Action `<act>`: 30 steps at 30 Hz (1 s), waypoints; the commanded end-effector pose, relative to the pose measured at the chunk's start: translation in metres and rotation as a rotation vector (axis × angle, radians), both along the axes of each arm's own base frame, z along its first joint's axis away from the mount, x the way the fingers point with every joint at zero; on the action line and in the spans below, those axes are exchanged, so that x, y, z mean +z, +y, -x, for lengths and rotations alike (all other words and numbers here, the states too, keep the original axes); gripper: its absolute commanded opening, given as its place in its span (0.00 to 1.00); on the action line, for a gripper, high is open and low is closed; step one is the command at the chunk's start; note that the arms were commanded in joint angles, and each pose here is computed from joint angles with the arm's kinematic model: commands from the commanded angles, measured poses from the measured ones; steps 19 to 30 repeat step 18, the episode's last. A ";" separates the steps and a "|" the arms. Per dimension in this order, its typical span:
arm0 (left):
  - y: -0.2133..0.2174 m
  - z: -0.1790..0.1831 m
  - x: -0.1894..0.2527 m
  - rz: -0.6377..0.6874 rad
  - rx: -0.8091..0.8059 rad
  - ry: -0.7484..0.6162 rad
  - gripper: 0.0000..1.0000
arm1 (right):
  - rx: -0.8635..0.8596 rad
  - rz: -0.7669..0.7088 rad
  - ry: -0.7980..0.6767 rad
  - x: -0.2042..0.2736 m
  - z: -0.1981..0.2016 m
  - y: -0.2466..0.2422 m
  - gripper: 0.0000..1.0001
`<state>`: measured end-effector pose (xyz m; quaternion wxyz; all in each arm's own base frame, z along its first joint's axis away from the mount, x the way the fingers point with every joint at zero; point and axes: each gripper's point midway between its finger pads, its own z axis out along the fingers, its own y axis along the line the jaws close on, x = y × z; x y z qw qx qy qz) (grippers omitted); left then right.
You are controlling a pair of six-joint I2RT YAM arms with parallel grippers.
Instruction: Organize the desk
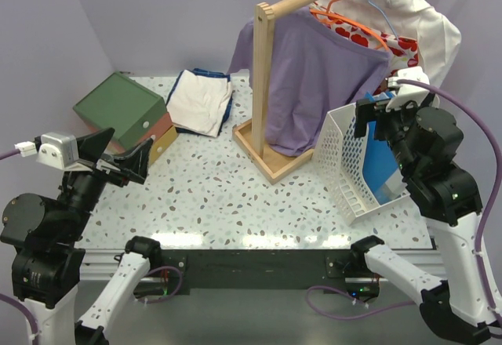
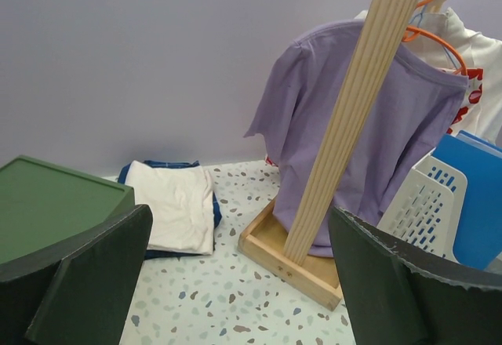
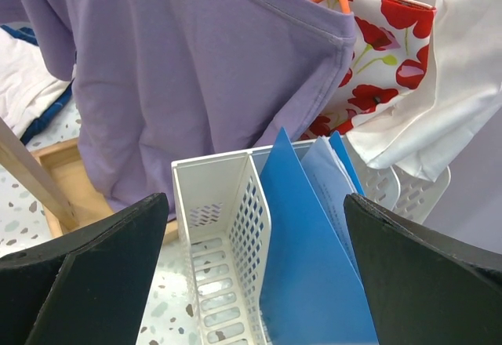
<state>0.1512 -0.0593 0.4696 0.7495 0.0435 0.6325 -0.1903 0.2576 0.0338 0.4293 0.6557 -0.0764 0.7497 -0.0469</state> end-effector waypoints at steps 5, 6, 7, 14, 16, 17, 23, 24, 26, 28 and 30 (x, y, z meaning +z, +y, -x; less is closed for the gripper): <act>0.003 0.003 0.001 -0.009 0.011 -0.003 1.00 | -0.025 -0.016 -0.060 0.019 0.002 -0.007 0.99; 0.003 0.003 0.000 -0.009 0.012 -0.001 1.00 | -0.027 -0.016 -0.060 0.019 0.002 -0.007 0.99; 0.003 0.002 0.000 -0.008 0.012 0.001 1.00 | -0.028 -0.016 -0.060 0.018 0.002 -0.008 0.99; 0.001 -0.001 -0.001 -0.011 0.005 0.002 1.00 | -0.027 0.013 -0.049 0.013 -0.001 -0.008 0.99; 0.001 -0.001 -0.001 -0.009 0.004 0.001 1.00 | -0.035 0.007 -0.049 0.013 -0.002 -0.009 0.99; 0.001 -0.001 -0.001 -0.009 0.006 0.001 1.00 | -0.047 0.012 -0.056 0.015 -0.003 -0.011 0.99; 0.001 -0.002 -0.001 -0.009 0.006 0.001 1.00 | -0.049 0.023 -0.058 0.017 -0.002 -0.013 0.99; 0.001 -0.002 -0.001 -0.009 0.006 0.001 1.00 | -0.049 0.023 -0.058 0.017 -0.002 -0.013 0.99; 0.001 -0.002 -0.001 -0.009 0.006 0.001 1.00 | -0.049 0.023 -0.058 0.017 -0.002 -0.013 0.99; 0.001 -0.002 -0.001 -0.009 0.006 0.001 1.00 | -0.049 0.023 -0.058 0.017 -0.002 -0.013 0.99; 0.001 -0.002 -0.001 -0.009 0.006 0.001 1.00 | -0.049 0.023 -0.058 0.017 -0.002 -0.013 0.99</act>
